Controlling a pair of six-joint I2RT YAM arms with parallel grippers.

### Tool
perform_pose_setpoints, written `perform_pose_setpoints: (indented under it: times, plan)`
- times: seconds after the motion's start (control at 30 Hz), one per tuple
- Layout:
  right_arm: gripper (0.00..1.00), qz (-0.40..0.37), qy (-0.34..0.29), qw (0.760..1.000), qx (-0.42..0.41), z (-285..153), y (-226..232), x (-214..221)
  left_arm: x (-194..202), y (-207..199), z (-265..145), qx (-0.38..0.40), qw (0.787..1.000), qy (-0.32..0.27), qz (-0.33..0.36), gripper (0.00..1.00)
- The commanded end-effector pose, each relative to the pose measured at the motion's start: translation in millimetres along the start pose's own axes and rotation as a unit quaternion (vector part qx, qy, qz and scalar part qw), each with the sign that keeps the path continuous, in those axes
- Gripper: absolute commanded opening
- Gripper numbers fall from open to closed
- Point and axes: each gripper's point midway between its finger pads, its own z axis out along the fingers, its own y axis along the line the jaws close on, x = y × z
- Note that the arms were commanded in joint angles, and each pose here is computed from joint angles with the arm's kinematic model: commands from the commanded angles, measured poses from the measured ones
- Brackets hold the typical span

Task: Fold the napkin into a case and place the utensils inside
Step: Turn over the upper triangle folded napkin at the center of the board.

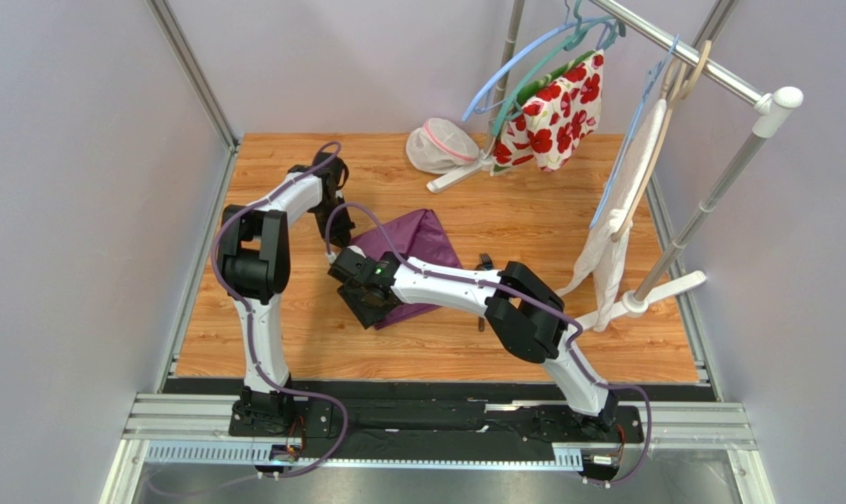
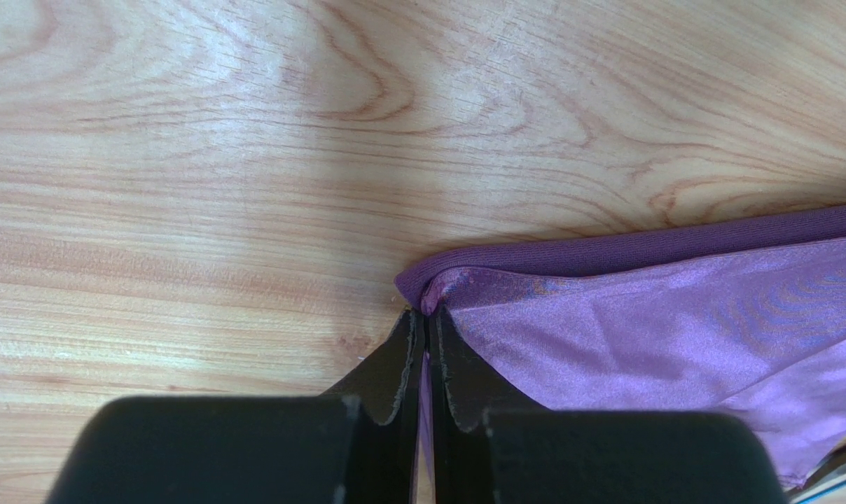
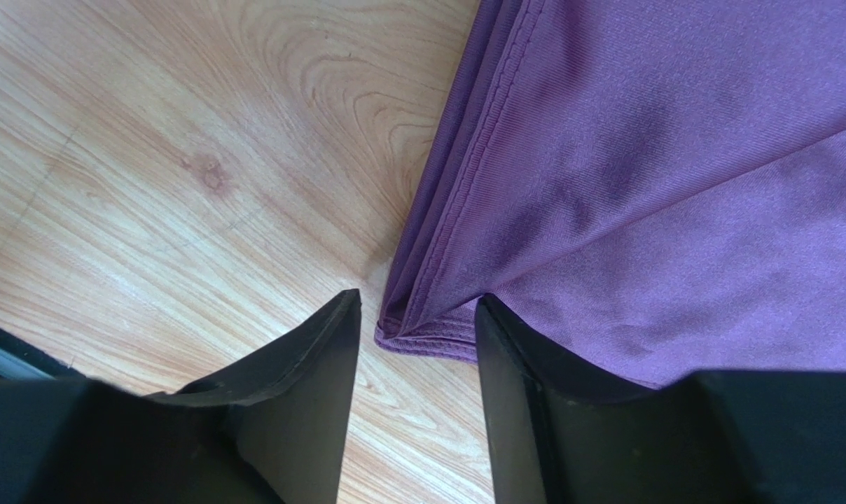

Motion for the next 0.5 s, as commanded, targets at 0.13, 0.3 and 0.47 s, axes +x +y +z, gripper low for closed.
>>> perform_pose_setpoints:
  times: [0.13, 0.3, 0.47]
  plan:
    - [0.41, -0.001, 0.006, 0.999, 0.047, 27, -9, 11, -8, -4, -5, 0.004, 1.000, -0.017, 0.005, 0.05]
    - [0.33, -0.008, 0.020, 0.998, 0.065, 39, -12, 22, -8, -3, -5, 0.003, 1.000, -0.019, 0.004, 0.04]
    - [0.20, -0.015, 0.022, 0.997, 0.072, 36, -8, 21, -8, -3, -6, 0.002, 1.000, -0.019, 0.003, 0.03]
